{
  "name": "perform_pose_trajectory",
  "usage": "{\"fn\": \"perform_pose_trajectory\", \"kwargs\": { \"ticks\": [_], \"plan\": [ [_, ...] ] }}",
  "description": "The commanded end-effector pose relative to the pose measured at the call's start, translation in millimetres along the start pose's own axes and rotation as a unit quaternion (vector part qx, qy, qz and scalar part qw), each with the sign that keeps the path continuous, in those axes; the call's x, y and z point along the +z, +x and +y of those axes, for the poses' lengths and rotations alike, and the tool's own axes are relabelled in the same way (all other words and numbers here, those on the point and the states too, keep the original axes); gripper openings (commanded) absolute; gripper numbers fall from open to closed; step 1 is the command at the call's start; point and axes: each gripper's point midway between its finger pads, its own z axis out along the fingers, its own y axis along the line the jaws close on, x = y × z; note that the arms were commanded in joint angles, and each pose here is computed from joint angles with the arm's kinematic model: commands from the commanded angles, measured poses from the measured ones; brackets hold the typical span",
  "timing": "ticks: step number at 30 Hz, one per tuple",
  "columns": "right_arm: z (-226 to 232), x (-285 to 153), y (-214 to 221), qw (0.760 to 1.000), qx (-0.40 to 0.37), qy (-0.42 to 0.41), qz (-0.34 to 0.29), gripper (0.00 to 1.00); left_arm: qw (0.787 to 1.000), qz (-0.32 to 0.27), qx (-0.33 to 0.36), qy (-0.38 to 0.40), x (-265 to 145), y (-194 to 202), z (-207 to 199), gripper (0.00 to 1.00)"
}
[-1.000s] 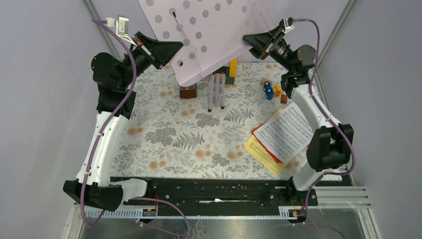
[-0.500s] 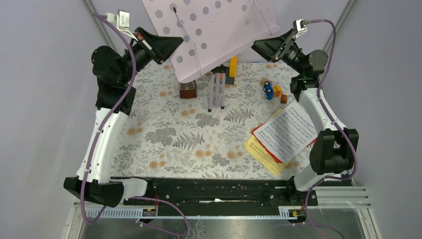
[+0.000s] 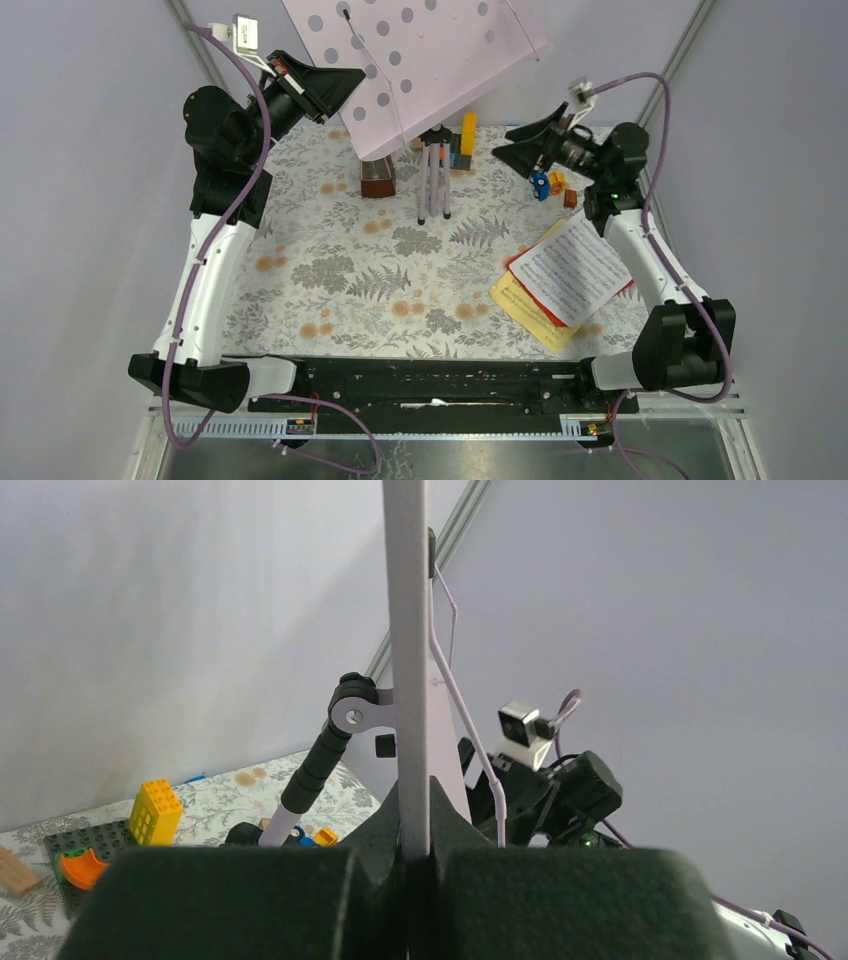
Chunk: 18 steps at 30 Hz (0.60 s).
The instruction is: Set up the instrument practice props
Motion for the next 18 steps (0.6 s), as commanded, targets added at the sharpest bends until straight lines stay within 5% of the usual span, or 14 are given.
{"fn": "perform_pose_trajectory", "kwargs": {
  "ticks": [1,6,18],
  "plan": [
    [-24.5,18.1,57.3,0.988,-0.142,0.005,0.066,0.89,1.000,-0.010,0.006,0.008,-0.5,-11.4,-10.1,0.00],
    [-44.3,49.6,93.2,0.972,-0.210,-0.018,0.103,0.85,1.000,-0.003,0.008,0.003,0.5,-7.3,-4.7,0.00],
    [-79.4,94.8,164.0,0.952,-0.234,-0.077,0.180,0.80,1.000,0.008,0.012,-0.015,4.5,2.6,17.2,0.00]
  ]
}}
